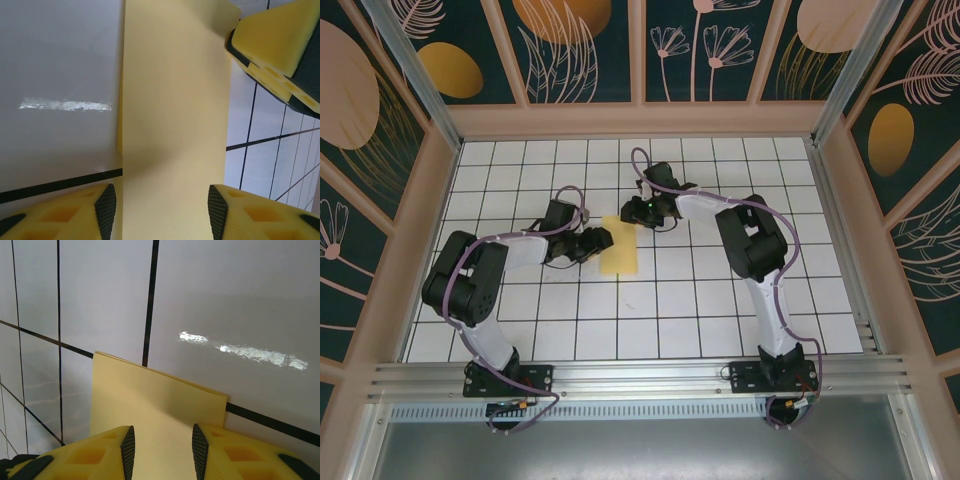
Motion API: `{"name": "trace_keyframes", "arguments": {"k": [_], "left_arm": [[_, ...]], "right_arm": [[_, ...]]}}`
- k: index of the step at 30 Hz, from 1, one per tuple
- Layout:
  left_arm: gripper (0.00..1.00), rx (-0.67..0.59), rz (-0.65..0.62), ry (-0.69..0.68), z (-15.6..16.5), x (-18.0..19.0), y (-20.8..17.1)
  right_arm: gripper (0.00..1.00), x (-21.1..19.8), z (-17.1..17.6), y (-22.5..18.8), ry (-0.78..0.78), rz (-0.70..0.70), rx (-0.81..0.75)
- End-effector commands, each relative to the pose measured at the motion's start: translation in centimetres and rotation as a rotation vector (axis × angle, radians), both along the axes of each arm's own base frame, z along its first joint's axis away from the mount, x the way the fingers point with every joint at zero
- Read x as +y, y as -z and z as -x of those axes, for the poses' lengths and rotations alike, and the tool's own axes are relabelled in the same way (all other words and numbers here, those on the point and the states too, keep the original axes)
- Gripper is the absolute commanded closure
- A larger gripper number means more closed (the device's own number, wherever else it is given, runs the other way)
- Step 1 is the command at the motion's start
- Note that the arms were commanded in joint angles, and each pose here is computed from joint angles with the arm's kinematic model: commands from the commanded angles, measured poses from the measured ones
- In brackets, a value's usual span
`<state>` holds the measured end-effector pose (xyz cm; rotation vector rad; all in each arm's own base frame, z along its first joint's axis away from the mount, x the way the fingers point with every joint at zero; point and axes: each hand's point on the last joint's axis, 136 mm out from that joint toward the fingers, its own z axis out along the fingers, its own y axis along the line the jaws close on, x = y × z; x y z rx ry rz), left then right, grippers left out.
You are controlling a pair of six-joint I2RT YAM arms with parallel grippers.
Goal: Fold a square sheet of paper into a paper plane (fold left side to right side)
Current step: Third fold the triangle at the center of the table.
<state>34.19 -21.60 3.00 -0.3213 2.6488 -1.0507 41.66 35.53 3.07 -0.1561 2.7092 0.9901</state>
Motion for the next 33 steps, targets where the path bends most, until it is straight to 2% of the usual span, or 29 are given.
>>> {"name": "trace_keyframes", "arguments": {"k": [1, 5, 11, 17, 20, 25, 29, 33], "left_arm": [[0.47, 0.004, 0.032, 0.019, -0.1, -0.7, -0.1], [0.5, 0.0, 0.036, 0.013, -0.2, -0.7, -0.2], [0.59, -0.038, 0.012, -0.001, -0.7, -0.3, -1.4], [0.78, -0.035, 0.016, 0.001, -0.6, -0.3, -1.4], [0.85, -0.037, 0.021, 0.001, -0.6, -0.4, -1.6], [0.89, -0.034, 0.039, -0.009, -0.6, -0.5, -1.8], [0.89, -0.024, 0.053, -0.012, -0.4, -0.7, -1.9], [0.89, -0.018, 0.07, -0.015, -0.4, -0.8, -2.0]], "right_arm": [[0.6, -0.5, 0.4, 1.9, -0.001, 0.034, 0.04], [0.61, -0.4, 0.4, 1.9, -0.003, 0.032, 0.042], [0.6, -0.5, 0.4, 1.7, -0.006, 0.027, 0.031], [0.58, -0.3, -0.3, 0.0, -0.01, 0.002, -0.024], [0.54, -0.3, -0.7, -1.4, -0.014, -0.014, -0.075], [0.46, -1.4, -1.1, -4.6, -0.01, 0.005, -0.202], [0.44, -2.6, 0.4, -7.0, -0.025, -0.004, -0.303], [0.43, -3.5, 4.6, -8.9, -0.078, -0.033, -0.414]]}}
